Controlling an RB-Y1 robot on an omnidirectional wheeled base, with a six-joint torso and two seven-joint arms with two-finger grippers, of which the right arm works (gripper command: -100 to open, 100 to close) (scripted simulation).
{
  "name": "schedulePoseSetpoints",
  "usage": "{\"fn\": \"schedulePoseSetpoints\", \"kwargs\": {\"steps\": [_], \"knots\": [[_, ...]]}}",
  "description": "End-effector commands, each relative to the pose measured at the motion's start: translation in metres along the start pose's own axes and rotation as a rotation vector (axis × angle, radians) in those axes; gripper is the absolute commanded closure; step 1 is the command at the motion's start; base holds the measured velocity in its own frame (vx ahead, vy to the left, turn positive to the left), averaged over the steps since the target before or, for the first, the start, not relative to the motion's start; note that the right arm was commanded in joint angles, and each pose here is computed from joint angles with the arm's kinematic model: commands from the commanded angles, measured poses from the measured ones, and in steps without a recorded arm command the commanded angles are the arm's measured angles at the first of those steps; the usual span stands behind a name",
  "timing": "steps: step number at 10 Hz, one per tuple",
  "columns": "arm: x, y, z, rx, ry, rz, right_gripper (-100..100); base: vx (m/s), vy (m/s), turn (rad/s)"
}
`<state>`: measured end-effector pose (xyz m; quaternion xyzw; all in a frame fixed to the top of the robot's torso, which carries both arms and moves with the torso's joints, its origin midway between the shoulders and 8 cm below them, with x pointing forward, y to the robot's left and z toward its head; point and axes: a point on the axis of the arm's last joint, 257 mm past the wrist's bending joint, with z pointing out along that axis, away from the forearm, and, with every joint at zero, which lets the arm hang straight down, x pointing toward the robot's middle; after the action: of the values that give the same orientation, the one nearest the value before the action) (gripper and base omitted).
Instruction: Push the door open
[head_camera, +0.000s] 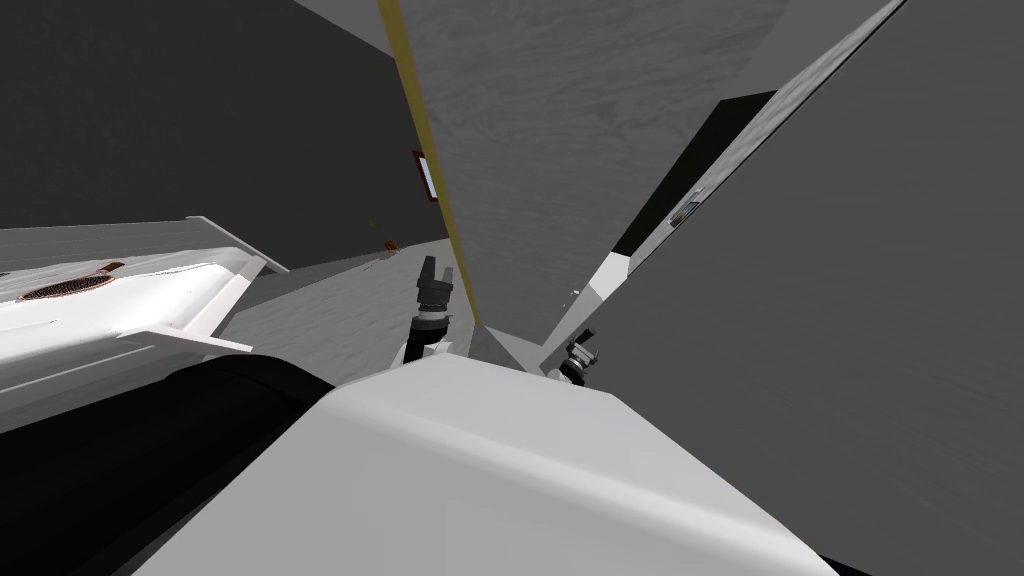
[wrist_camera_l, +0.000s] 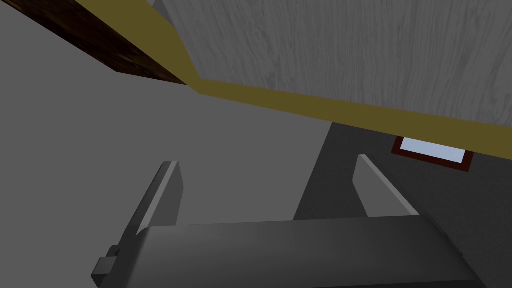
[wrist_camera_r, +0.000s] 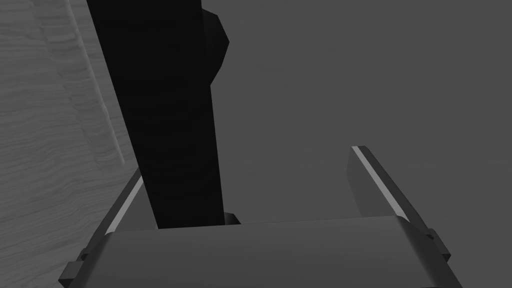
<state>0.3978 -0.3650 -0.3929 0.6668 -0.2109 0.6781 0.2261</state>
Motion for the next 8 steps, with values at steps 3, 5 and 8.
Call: {"fn": "schedulePoseSetpoints", "kwargs": {"steps": [3,5,8], "knots": [[0.001,0.017,0.0062,-0.035,0.012,-0.02,100,0.015,-0.016,0.055],[0.001,0.017,0.0062,-0.035,0.012,-0.02,100,0.018,-0.009,-0.013],[0.002,0.027,0.01,-0.056,0.018,-0.029,100,0.0,-0.033,0.022]]}}
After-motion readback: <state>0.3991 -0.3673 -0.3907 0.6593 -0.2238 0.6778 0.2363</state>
